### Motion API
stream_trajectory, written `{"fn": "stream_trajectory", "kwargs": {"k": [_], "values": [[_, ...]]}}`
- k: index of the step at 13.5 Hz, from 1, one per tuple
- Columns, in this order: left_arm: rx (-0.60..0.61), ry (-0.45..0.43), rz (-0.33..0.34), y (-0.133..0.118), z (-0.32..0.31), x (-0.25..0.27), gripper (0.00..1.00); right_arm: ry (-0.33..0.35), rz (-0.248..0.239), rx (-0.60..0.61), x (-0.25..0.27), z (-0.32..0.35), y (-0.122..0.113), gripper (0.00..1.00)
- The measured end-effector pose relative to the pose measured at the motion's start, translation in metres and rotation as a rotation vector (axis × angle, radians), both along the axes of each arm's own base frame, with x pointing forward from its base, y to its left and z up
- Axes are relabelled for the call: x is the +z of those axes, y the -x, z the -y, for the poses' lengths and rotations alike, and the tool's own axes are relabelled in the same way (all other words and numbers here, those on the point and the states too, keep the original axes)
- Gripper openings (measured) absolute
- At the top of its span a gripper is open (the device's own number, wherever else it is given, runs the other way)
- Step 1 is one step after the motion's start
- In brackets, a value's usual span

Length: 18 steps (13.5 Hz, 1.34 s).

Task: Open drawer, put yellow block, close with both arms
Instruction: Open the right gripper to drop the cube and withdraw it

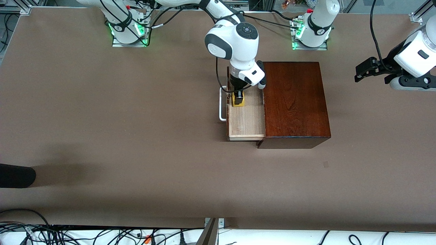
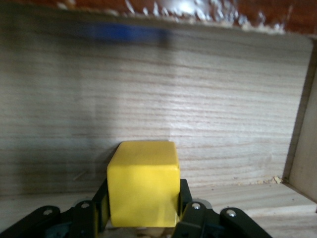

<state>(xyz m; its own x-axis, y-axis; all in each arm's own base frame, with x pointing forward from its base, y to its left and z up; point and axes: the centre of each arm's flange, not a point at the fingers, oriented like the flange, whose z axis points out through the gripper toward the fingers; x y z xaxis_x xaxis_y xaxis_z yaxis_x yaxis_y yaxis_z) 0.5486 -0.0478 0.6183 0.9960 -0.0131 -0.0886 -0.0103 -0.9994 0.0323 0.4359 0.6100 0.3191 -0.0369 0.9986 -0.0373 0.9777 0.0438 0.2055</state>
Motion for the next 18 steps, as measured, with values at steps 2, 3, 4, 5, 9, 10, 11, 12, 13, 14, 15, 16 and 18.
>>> {"fn": "stream_trajectory", "kwargs": {"k": [2,3,4,5,9,10,11,12,13,14,15,16,18], "values": [[-0.003,0.000,0.000,0.000,0.002,0.000,1.00,0.000,-0.001,0.000,0.000,0.000,0.000,0.55],[-0.003,0.000,0.002,0.000,0.002,0.001,1.00,0.000,-0.001,0.000,0.000,0.000,0.000,0.55],[-0.003,0.000,0.005,0.000,0.002,0.002,1.00,0.000,-0.001,0.000,0.000,0.000,0.000,0.55],[-0.003,0.001,0.007,0.000,0.002,0.003,1.00,0.000,-0.001,0.000,0.000,0.000,0.000,0.56],[-0.004,0.001,0.007,0.000,0.002,0.003,1.00,0.010,-0.017,-0.022,-0.003,0.008,-0.008,0.92],[-0.004,0.001,0.007,0.000,0.002,0.003,1.00,0.002,-0.035,-0.035,-0.001,0.008,-0.008,1.00],[-0.004,0.001,0.007,0.000,0.002,0.003,1.00,-0.010,-0.057,-0.052,0.003,0.008,-0.008,1.00],[-0.005,0.001,0.007,0.000,0.003,0.003,1.00,-0.022,-0.071,-0.067,0.014,0.008,-0.010,1.00],[-0.006,0.001,0.007,0.000,0.003,0.003,1.00,-0.028,-0.080,-0.081,0.032,0.008,-0.012,1.00],[-0.007,0.001,0.007,0.000,0.004,0.003,1.00,-0.036,-0.089,-0.096,0.056,0.010,-0.015,1.00],[-0.007,0.001,0.007,0.000,0.004,0.003,1.00,-0.045,-0.101,-0.111,0.082,0.012,-0.017,1.00],[-0.007,0.001,0.007,0.000,0.004,0.003,1.00,-0.054,-0.104,-0.121,0.108,0.015,-0.019,1.00],[-0.007,0.001,0.007,0.000,0.004,0.003,1.00,-0.083,-0.084,-0.145,0.158,0.029,-0.027,1.00]]}}
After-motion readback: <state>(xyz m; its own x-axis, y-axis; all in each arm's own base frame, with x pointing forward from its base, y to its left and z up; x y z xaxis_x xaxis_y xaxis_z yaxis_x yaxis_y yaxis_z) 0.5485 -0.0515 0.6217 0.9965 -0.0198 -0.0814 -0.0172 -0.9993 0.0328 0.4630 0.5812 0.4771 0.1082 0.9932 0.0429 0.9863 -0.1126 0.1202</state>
